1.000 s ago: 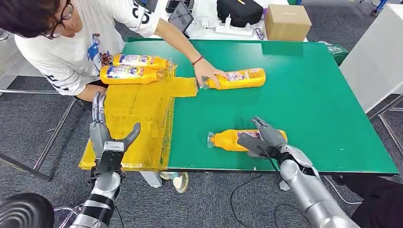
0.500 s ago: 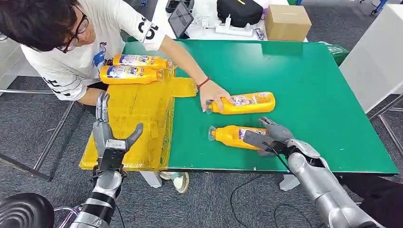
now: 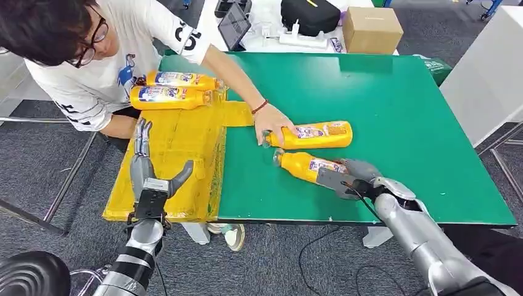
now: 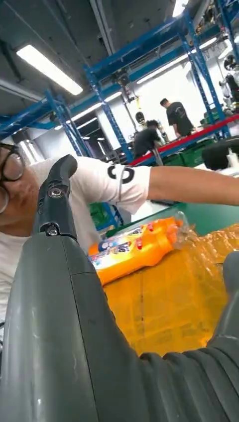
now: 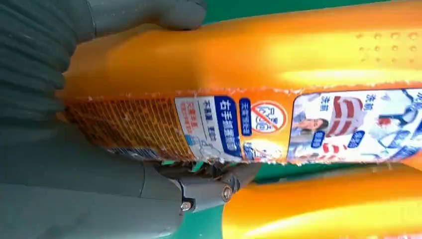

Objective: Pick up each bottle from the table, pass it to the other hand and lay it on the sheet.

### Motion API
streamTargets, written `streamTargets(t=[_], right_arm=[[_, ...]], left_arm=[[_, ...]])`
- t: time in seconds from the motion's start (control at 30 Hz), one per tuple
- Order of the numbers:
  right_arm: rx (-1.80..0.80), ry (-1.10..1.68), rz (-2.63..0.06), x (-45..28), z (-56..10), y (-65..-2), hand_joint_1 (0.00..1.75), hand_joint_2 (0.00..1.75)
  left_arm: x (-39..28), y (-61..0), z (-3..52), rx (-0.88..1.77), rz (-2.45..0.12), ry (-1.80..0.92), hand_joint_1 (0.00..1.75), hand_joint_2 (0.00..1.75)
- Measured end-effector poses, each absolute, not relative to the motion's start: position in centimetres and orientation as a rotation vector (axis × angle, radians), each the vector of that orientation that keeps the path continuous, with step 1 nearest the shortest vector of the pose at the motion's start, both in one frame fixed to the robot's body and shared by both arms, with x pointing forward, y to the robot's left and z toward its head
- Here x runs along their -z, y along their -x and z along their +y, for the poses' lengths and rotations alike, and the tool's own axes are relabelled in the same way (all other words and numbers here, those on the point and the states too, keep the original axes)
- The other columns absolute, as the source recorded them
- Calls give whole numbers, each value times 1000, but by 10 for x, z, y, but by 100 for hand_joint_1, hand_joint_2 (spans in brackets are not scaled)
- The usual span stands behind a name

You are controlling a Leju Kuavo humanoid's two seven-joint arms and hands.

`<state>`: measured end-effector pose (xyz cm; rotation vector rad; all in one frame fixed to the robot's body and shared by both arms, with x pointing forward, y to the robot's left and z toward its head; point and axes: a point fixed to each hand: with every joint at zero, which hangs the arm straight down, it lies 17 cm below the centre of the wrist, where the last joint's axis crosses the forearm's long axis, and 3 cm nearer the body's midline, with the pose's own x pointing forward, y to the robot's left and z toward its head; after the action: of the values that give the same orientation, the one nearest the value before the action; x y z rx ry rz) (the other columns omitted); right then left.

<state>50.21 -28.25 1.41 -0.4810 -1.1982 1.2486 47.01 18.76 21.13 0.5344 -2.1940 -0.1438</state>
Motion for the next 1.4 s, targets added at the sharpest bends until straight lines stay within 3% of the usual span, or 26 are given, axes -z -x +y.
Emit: streamTargets(t=[0.17, 0.4, 0.6, 0.77, 1.03, 1.4], right_arm=[[-1077, 457, -1517, -49, -240, -485, 175, 175], [-585, 559, -2111, -199, -199, -459, 175, 175], [-242, 731, -2329, -272, -227, -425, 175, 175], [-112, 818, -2371, -292, -244, -407, 175, 175], [-296, 631, -2342, -253, -198, -409, 175, 175], [-560, 262, -2173, -154, -76, -394, 175, 175]], left_arm=[[-193, -473, 166, 133, -2123, -290, 0, 175], [-155, -468, 120, 48, -1897, 202, 0, 175], [-145, -464, 102, -52, -1780, 432, 0, 175], [-146, -460, 87, -72, -1733, 559, 0, 175], [-173, -434, 51, -117, -1646, 980, 0, 175], [-178, -417, 26, -40, -1622, 1056, 0, 175]])
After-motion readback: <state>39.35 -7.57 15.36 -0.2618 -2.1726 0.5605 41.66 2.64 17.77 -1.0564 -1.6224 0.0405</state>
